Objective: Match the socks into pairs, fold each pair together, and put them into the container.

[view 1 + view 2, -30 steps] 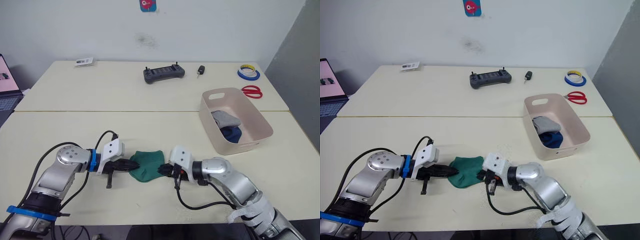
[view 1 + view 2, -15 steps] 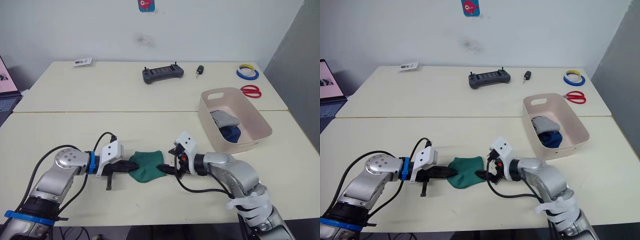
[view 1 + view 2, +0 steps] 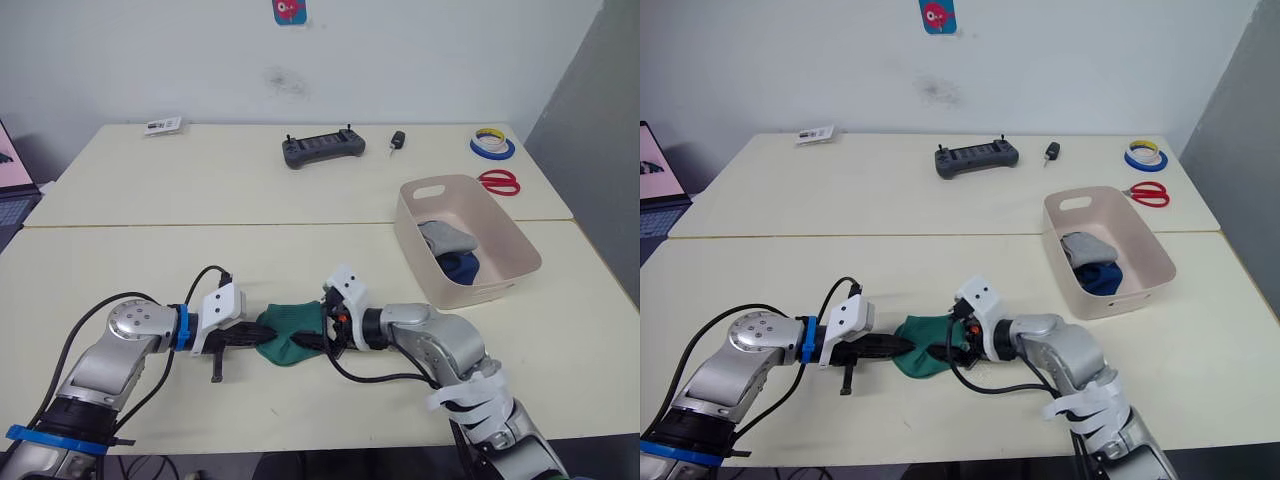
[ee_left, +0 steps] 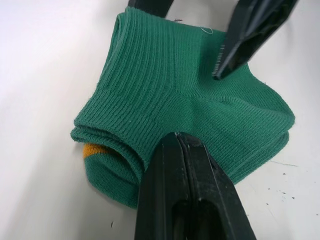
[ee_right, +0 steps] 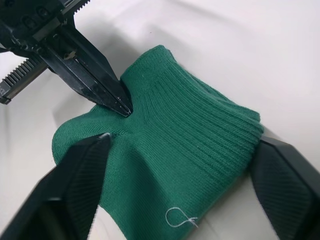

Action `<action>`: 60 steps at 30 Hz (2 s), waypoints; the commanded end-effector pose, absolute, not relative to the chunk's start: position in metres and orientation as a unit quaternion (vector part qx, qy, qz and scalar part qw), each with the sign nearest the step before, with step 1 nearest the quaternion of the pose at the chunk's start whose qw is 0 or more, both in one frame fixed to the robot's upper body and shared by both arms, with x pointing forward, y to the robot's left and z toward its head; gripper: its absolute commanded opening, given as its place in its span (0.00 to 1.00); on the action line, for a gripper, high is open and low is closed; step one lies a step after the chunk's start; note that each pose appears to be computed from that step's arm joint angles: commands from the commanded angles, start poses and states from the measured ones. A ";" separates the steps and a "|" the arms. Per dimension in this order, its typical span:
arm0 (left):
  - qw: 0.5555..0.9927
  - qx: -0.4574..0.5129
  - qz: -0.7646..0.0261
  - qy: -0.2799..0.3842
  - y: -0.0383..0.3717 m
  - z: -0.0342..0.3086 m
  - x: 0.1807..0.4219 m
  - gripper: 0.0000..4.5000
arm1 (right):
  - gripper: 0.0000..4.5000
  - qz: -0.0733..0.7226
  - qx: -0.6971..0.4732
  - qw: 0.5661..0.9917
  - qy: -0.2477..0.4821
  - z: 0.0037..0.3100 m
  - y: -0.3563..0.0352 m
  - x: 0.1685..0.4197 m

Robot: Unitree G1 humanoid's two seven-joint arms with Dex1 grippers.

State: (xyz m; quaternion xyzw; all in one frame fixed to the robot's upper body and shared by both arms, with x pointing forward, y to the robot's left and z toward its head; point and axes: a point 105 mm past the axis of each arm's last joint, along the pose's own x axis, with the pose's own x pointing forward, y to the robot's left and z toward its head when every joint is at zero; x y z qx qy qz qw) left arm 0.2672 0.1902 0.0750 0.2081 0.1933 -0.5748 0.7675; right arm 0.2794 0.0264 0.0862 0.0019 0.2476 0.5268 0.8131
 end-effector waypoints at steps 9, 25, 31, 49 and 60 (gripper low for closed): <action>0.768 0.203 -0.555 0.246 0.204 0.049 0.257 0.00 | 0.02 0.535 0.002 0.821 0.199 0.106 0.029 0.286; 0.789 0.023 -0.593 0.159 0.183 0.182 0.258 0.55 | 0.00 0.525 -0.045 0.849 0.034 0.181 0.000 0.277; 0.764 -0.014 -0.631 0.135 0.156 0.219 0.258 0.98 | 0.00 0.454 -0.062 0.888 -0.036 0.231 -0.061 0.283; 0.722 0.020 -0.687 0.081 0.112 0.245 0.260 1.00 | 0.00 0.214 -0.606 0.757 -0.121 0.272 -0.212 0.360; 0.745 0.081 -0.661 0.035 0.102 0.253 0.273 1.00 | 0.00 0.360 -0.664 0.652 -0.071 0.199 -0.211 0.368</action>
